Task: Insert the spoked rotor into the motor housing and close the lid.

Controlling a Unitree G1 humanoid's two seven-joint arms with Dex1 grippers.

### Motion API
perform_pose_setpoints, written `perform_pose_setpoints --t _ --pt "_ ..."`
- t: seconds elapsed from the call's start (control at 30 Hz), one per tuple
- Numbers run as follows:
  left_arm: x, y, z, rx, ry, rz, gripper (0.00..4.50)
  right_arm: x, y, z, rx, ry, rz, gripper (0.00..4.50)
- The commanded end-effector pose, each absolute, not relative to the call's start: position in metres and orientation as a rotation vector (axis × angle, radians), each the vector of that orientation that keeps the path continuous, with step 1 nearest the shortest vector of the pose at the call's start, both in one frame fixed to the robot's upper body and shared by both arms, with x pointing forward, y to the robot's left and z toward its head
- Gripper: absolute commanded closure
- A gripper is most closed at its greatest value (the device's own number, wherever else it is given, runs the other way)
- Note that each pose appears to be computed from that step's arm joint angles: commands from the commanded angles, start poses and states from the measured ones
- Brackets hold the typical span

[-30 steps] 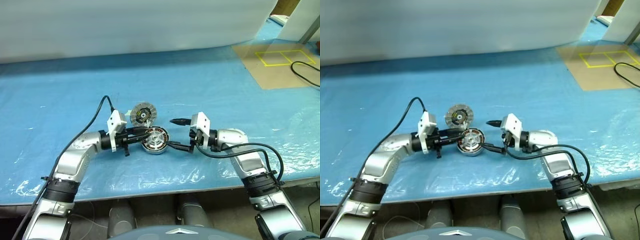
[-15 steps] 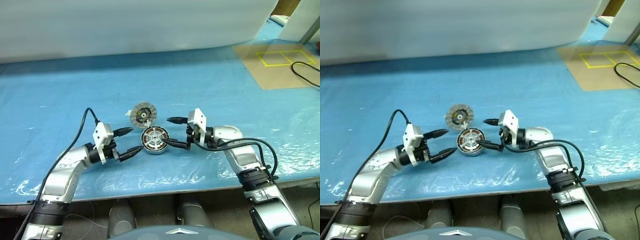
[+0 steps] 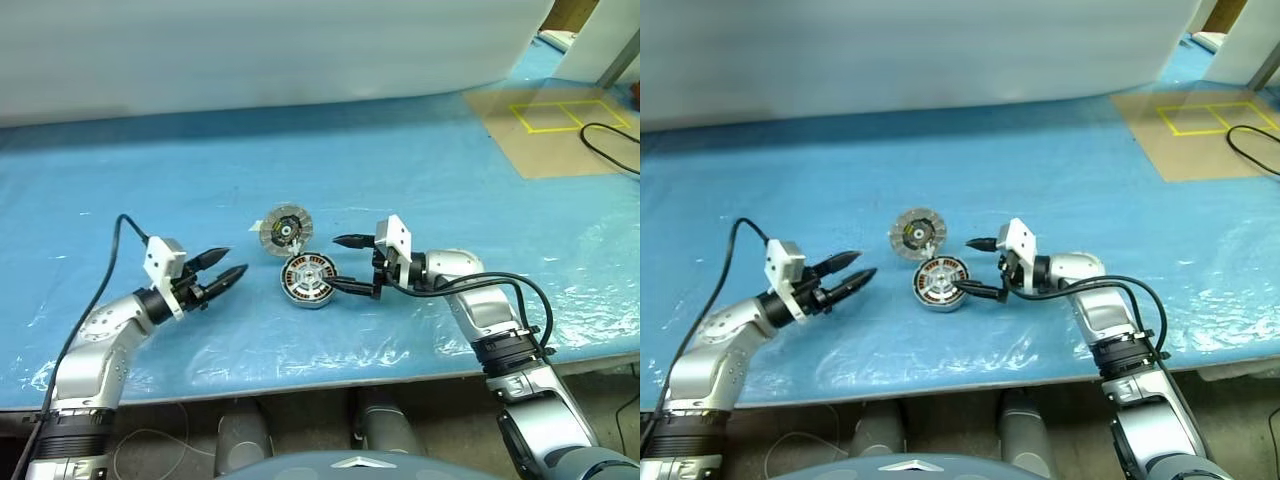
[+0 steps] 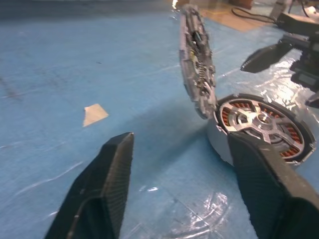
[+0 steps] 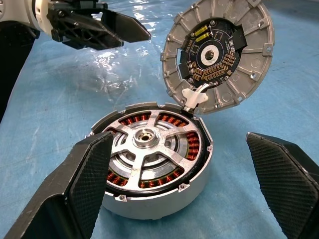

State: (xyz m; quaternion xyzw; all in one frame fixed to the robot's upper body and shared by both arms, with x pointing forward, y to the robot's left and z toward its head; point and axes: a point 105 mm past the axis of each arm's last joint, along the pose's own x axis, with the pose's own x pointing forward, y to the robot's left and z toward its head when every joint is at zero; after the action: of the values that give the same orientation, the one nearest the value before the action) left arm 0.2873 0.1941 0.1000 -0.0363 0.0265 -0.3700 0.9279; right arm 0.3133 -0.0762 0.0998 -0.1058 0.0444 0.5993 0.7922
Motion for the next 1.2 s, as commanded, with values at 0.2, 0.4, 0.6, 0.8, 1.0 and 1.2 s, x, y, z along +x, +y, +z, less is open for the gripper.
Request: perform_pose_setpoints --t 0.2,0.4,0.6,0.8,1.0,1.2 --pt "0.321 0.205 0.106 -0.143 0.027 -0.605 4.47 0.311 -0.075 0.108 -0.242 0.057 1.297 0.00" --pt "0.351 0.179 0.109 -0.166 0.032 -0.628 4.47 0.310 -0.074 0.109 -0.243 0.050 1.293 0.00" --pt "0.370 0.162 0.110 -0.185 0.039 -0.700 4.47 0.305 -0.077 0.115 -0.236 0.042 1.291 0.00" --pt "0.378 0.153 0.116 -0.257 0.031 -0.792 4.47 0.294 -0.082 0.122 -0.210 0.034 1.313 0.00" --pt "0.386 0.139 0.124 -0.302 0.022 -0.874 4.47 0.284 -0.089 0.125 -0.189 0.033 1.321 0.00" --pt "0.388 0.119 0.132 -0.330 0.027 -0.989 4.47 0.278 -0.096 0.122 -0.180 0.028 1.294 0.00"
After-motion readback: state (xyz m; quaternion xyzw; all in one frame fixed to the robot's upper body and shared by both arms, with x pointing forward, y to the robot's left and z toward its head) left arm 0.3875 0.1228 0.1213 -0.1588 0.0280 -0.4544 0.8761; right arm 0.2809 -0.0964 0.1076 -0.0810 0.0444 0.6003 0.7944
